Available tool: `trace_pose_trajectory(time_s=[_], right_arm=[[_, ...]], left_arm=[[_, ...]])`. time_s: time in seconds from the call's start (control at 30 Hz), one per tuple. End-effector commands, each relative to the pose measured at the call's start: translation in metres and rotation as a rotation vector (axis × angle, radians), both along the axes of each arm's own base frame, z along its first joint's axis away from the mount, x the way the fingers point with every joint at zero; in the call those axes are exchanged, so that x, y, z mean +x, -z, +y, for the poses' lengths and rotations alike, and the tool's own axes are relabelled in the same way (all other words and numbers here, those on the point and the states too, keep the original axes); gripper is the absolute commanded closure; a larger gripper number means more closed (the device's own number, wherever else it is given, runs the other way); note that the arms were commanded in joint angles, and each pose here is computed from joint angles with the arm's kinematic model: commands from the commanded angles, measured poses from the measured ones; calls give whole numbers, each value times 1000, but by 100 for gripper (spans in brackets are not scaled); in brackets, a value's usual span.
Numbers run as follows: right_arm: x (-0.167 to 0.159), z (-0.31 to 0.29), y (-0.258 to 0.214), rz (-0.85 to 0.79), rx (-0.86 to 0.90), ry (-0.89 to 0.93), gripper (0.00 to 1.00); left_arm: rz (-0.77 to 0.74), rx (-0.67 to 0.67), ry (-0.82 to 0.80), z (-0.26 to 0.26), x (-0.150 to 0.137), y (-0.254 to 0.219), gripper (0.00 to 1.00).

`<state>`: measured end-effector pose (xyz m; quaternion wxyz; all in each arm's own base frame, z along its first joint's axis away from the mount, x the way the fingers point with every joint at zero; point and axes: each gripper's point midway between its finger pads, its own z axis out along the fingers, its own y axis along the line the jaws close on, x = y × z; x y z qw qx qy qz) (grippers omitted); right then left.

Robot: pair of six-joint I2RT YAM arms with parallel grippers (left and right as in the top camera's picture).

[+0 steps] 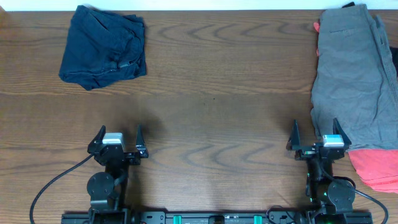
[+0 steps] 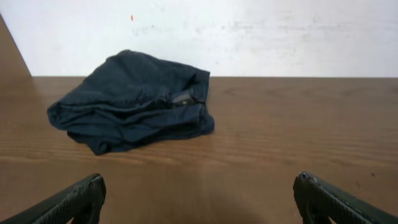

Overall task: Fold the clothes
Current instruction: 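Reach the right gripper to the grey shorts on the right stack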

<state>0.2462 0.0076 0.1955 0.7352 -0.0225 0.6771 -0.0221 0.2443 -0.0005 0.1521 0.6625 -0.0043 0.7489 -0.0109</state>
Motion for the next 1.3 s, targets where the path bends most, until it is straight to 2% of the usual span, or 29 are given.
trace_pose_trajectory(time_s=[0.0, 0.4, 0.6, 0.8, 1.03, 1.27], right_arm=[[-1, 3, -8, -19, -14, -15, 1], [9, 15, -63, 25, -74, -75, 1], [41, 28, -92, 124, -122, -132, 1], [88, 43, -106, 290, -127, -201, 1], [147, 59, -75, 584, -113, -277, 1], [178, 79, -28, 754, -74, -377, 1]], left_arm=[[16, -12, 20, -4, -1, -5, 2], [139, -14, 19, -4, 18, -60, 2], [253, -16, 19, -3, 35, -83, 2], [420, -21, 18, -3, 49, -88, 2], [684, -27, 16, -3, 60, -82, 2], [903, -34, 18, -4, 64, -49, 2]])
